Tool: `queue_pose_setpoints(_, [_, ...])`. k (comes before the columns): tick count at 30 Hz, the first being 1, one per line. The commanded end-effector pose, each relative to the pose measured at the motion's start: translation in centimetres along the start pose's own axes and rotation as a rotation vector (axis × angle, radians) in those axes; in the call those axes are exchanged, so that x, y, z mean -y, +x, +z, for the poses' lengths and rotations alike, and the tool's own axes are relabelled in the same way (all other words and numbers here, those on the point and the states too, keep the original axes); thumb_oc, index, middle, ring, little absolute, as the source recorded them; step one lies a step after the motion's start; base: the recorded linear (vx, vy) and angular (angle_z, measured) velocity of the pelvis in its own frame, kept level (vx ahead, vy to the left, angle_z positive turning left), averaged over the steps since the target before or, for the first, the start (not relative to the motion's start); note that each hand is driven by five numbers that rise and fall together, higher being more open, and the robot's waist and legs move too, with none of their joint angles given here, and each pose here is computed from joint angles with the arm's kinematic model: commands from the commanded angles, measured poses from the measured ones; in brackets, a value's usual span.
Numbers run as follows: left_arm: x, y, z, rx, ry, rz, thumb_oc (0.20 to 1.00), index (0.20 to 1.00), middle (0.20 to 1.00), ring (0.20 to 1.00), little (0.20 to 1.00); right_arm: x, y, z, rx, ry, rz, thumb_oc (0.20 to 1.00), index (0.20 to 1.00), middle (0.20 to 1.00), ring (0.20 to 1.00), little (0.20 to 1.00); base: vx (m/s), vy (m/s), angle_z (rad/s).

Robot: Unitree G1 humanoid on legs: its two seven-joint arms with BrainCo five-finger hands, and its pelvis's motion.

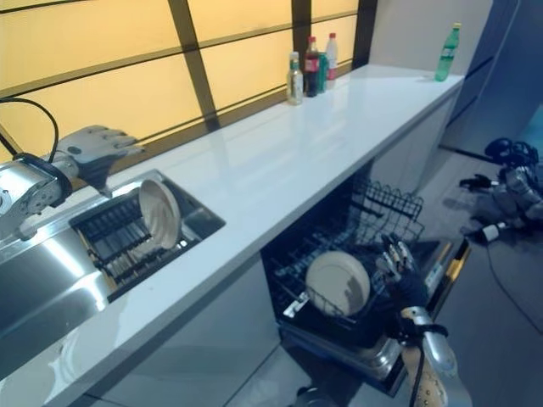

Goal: Pick up plates and place into dishwasher.

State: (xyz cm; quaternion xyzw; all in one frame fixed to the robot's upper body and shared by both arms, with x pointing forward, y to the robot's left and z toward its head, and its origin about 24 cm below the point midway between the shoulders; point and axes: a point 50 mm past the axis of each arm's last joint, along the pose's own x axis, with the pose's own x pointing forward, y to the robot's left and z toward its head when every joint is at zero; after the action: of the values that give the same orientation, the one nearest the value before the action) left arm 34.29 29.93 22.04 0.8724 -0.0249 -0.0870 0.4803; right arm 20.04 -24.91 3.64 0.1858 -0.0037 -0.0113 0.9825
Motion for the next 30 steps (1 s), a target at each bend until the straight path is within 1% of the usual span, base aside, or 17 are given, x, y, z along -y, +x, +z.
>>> queue_pose_setpoints(1, [-0.8, -0.7, -2.4, -0.127, -0.02, 0.029, 1.0, 1.0, 1.0, 1.0, 1.0, -0.5, 0.7, 2.4, 0.091, -0.003, 0.068, 1.0, 1.0, 1.0, 1.0, 1.0, 0.03, -0.011, -0.03])
queue_pose_setpoints(2, [-0.3, -0.6, -2.2, -0.125, -0.028, -0.001, 1.0, 1.0, 1.0, 1.0, 1.0, -0.4, 0.6, 2.5, 0.09, -0.001, 0.067, 1.0, 1.0, 1.0, 1.0, 1.0, 0.03, -0.011, 0.0])
queue_pose_setpoints(9, [-0.2, -0.6, -2.2, -0.126, -0.029, -0.001, 1.0, 1.0, 1.0, 1.0, 1.0, -0.4, 0.6, 2.5, 0.089, -0.002, 0.067, 1.0, 1.0, 1.0, 1.0, 1.0, 0.01, -0.007, 0.0])
queue_pose_setpoints(10, [0.9, -0.6, -1.8, -0.117, -0.039, -0.033, 1.0, 1.0, 1.0, 1.0, 1.0, -0.4, 0.5, 2.5, 0.089, 0.004, 0.073, 1.0, 1.0, 1.0, 1.0, 1.0, 0.05, -0.036, 0.0])
queue_pose_setpoints(17, [1.0, -0.7, -1.8, -0.118, -0.041, -0.034, 1.0, 1.0, 1.0, 1.0, 1.0, -0.4, 0.5, 2.6, 0.088, 0.002, 0.074, 1.0, 1.0, 1.0, 1.0, 1.0, 0.01, -0.006, 0.0])
queue_pose_setpoints(19, [1.6, -0.8, -1.4, -0.099, -0.086, -0.001, 1.0, 1.0, 1.0, 1.0, 1.0, -0.4, 0.2, 2.6, 0.079, 0.005, 0.077, 1.0, 1.0, 1.0, 1.0, 1.0, 0.18, -0.063, -0.01])
queue_pose_setpoints(20, [3.5, -1.2, -1.0, -0.091, -0.13, 0.009, 1.0, 1.0, 1.0, 1.0, 1.0, 0.0, -0.2, 2.8, 0.08, 0.003, 0.071, 1.0, 1.0, 1.0, 1.0, 1.0, 0.25, -0.078, -0.02])
queue_pose_setpoints(21, [4.1, -1.5, -0.8, -0.083, -0.143, 0.034, 1.0, 1.0, 1.0, 1.0, 1.0, 0.2, -0.5, 2.9, 0.074, -0.003, 0.073, 1.0, 1.0, 1.0, 1.0, 1.0, 0.26, -0.062, -0.04])
queue_pose_setpoints(22, [5.0, -2.0, 0.1, -0.042, -0.138, 0.094, 1.0, 1.0, 1.0, 1.0, 1.0, 0.8, -1.1, 2.9, 0.065, -0.008, 0.065, 1.0, 1.0, 1.0, 1.0, 1.0, 0.15, -0.036, -0.05])
queue_pose_setpoints(30, [6.0, -2.7, 0.8, -0.021, -0.148, 0.153, 1.0, 1.0, 1.0, 1.0, 1.0, 1.2, -1.6, 2.9, 0.048, -0.018, 0.069, 1.0, 1.0, 1.0, 1.0, 1.0, 0.05, -0.013, -0.07])
